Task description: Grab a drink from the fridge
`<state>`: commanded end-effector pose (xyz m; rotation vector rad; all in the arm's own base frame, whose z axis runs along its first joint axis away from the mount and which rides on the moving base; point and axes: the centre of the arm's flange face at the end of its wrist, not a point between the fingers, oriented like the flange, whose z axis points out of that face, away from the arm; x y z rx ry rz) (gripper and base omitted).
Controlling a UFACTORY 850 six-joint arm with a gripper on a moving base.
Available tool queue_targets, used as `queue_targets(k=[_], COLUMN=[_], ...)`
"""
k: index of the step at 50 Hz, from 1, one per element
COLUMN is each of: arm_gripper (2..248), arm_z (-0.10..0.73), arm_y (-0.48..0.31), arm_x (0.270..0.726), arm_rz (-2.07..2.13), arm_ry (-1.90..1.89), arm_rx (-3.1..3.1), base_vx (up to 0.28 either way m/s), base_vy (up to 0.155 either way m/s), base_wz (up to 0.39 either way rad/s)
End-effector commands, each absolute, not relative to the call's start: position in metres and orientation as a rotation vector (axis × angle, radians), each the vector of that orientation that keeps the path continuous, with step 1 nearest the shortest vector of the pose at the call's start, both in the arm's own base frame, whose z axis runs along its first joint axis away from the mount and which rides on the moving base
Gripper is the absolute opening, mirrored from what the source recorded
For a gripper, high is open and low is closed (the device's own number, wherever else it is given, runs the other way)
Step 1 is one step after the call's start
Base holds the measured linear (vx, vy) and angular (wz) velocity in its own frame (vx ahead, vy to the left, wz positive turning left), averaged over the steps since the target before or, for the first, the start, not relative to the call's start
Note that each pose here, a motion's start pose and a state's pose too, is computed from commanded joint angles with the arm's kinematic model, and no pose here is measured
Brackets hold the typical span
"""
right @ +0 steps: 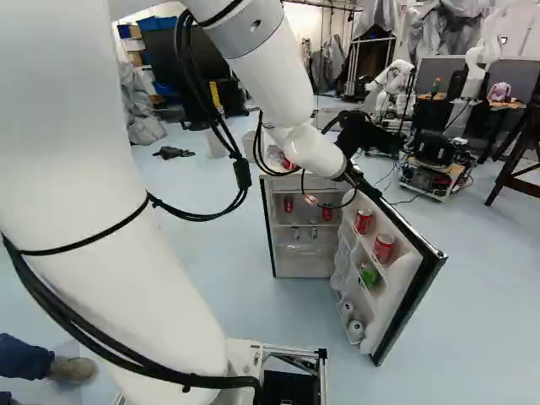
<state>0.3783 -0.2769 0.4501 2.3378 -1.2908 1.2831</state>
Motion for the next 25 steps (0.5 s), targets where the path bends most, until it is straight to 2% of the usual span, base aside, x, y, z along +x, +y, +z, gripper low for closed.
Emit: queue_targets(k=[25], arm_gripper=[247], arm_z=[0.442], arm_y=[-0.313], arm_x=[0.373], arm_rz=[1.119], arm_ry=[-1.334], arm_rx=[2.402], base_vx=[0.0], base_vy=[0.0], base_wz=[0.0])
